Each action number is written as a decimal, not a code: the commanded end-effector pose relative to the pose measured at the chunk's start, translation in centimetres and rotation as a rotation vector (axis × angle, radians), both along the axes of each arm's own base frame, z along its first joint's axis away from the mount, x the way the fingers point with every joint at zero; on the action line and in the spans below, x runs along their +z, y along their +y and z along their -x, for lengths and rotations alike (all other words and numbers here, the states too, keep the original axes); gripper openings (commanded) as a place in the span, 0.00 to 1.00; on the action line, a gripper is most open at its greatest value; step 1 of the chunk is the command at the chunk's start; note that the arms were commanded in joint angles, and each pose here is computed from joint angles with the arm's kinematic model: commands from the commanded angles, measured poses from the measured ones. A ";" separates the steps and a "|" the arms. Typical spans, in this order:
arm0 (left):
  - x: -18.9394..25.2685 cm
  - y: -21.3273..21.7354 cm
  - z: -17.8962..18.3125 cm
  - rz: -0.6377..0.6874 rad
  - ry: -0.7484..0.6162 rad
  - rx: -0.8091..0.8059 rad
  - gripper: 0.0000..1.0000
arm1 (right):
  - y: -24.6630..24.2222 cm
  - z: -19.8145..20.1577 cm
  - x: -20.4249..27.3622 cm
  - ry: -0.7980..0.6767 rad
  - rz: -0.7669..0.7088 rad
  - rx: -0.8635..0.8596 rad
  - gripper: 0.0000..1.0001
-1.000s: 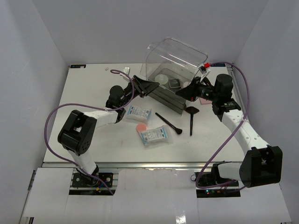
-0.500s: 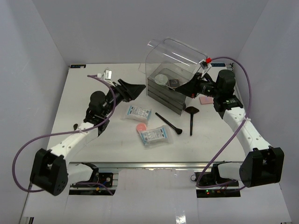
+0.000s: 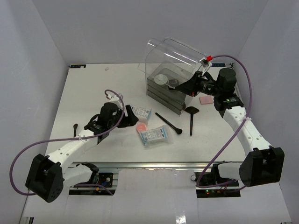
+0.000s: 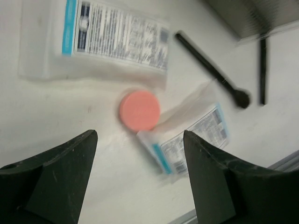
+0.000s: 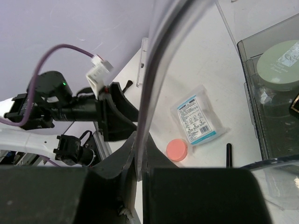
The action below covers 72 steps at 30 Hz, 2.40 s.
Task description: Organize the makeup
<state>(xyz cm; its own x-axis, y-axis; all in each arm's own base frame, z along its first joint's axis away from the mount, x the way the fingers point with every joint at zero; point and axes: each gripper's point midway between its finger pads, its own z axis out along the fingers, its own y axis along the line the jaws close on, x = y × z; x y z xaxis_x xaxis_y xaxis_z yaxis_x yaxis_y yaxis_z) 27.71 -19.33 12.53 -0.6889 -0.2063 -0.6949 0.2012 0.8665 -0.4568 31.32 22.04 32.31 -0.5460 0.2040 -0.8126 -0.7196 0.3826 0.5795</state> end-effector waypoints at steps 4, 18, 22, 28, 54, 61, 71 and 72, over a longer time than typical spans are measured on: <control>-4.9 0.0 1.3 -0.330 0.144 0.035 0.88 | 0.1 0.8 4.9 -0.244 -0.036 0.030 0.08; -6.8 -4.3 -1.5 -0.356 0.174 0.011 0.94 | 0.1 1.4 4.6 -0.242 -0.049 0.041 0.08; -6.6 -5.5 -2.0 -0.332 0.171 -0.002 0.94 | 0.0 1.5 4.5 -0.243 -0.049 0.041 0.08; -6.3 -6.6 -2.8 -0.314 0.159 -0.019 0.94 | 0.0 1.5 4.3 -0.243 -0.050 0.041 0.08; -8.2 -6.3 -4.3 -0.398 0.158 -0.002 0.86 | -0.3 1.7 4.1 -0.243 -0.051 0.038 0.08; -8.2 -3.5 -3.4 -0.437 0.166 0.029 0.91 | -0.3 1.7 4.1 -0.243 -0.053 0.038 0.08; -7.6 -1.3 -3.3 -0.406 0.176 0.059 0.95 | -0.3 1.8 4.1 -0.241 -0.055 0.038 0.08; -7.4 -1.3 -3.4 -0.395 0.176 0.059 0.95 | -0.3 1.8 4.1 -0.240 -0.055 0.038 0.08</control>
<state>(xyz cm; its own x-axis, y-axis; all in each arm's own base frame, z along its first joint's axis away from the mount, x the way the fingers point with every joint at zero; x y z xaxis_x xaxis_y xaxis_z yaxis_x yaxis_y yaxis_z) 30.48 -21.02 3.07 -0.8223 0.0368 -0.5678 0.0991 0.9919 -0.0792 30.78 21.91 31.87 -0.5379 0.2208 -0.8136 -0.7289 0.3631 0.5805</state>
